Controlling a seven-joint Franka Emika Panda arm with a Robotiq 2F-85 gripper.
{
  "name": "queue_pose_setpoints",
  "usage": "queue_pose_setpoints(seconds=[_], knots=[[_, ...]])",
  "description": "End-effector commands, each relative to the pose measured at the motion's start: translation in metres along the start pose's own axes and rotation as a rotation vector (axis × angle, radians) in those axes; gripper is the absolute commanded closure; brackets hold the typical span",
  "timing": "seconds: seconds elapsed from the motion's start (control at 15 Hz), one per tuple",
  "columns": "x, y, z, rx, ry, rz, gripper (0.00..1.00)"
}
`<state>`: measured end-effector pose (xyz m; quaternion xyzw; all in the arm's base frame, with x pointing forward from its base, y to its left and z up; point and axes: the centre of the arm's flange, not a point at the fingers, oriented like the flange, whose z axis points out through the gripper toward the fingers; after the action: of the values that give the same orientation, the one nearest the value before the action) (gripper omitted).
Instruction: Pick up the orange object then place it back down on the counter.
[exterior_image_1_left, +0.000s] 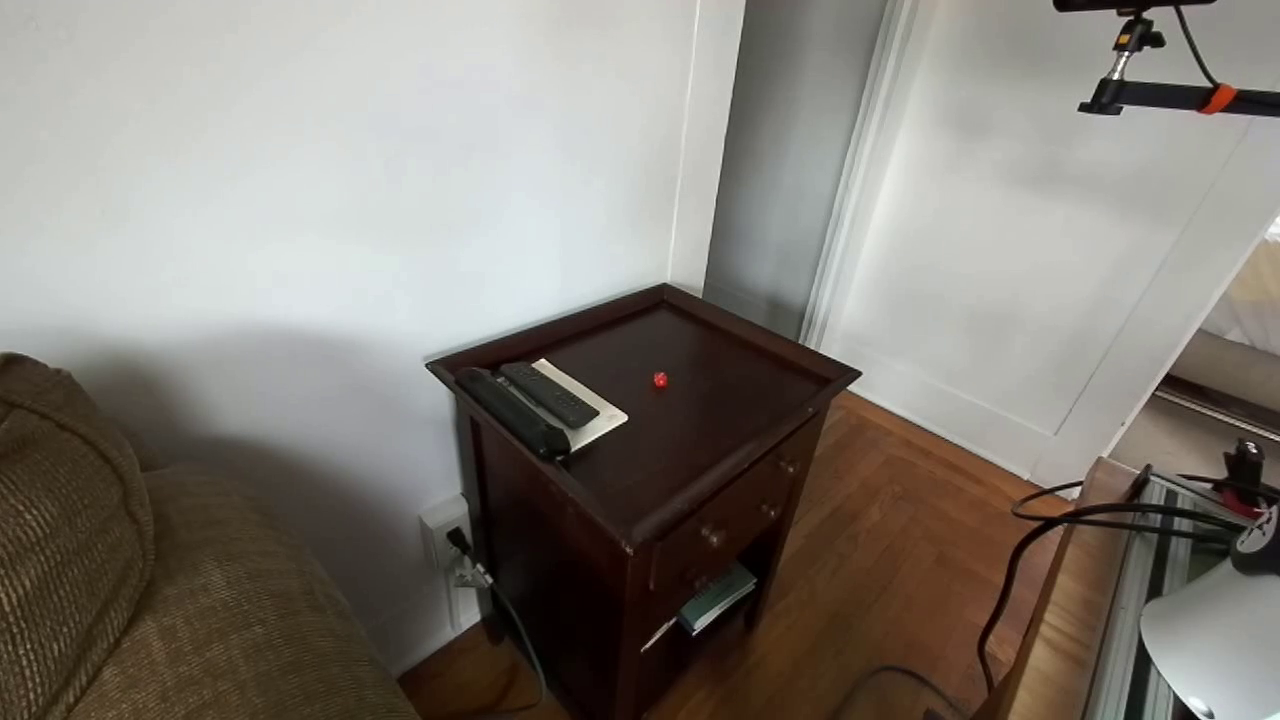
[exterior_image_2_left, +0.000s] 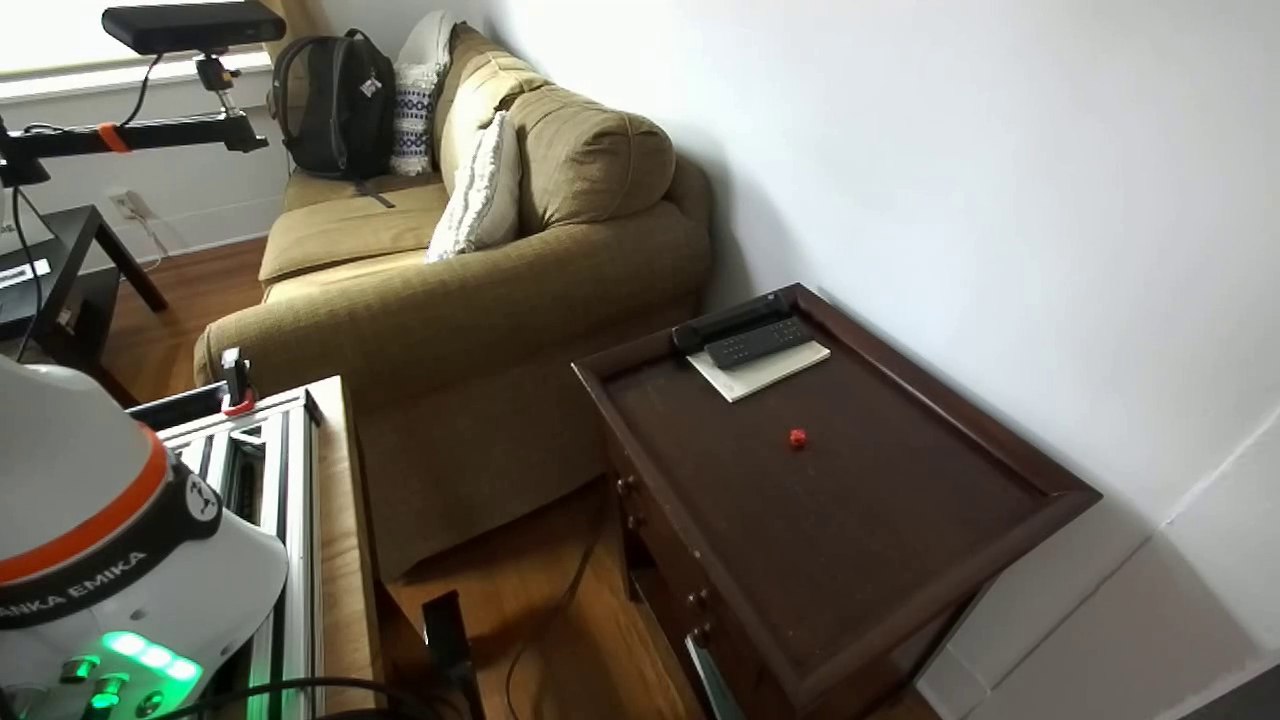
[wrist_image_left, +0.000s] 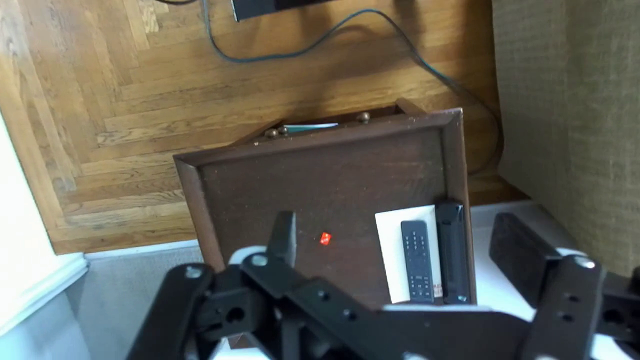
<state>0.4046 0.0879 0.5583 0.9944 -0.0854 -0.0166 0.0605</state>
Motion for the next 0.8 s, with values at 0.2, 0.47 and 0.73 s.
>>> queue_pose_setpoints(seconds=[0.2, 0.47, 0.73], knots=[[0.021, 0.016, 0.036, 0.048, 0.041, 0.049, 0.00], [0.023, 0.016, 0.039, 0.048, 0.040, 0.049, 0.00], [0.023, 0.016, 0.036, 0.050, 0.046, 0.049, 0.00]])
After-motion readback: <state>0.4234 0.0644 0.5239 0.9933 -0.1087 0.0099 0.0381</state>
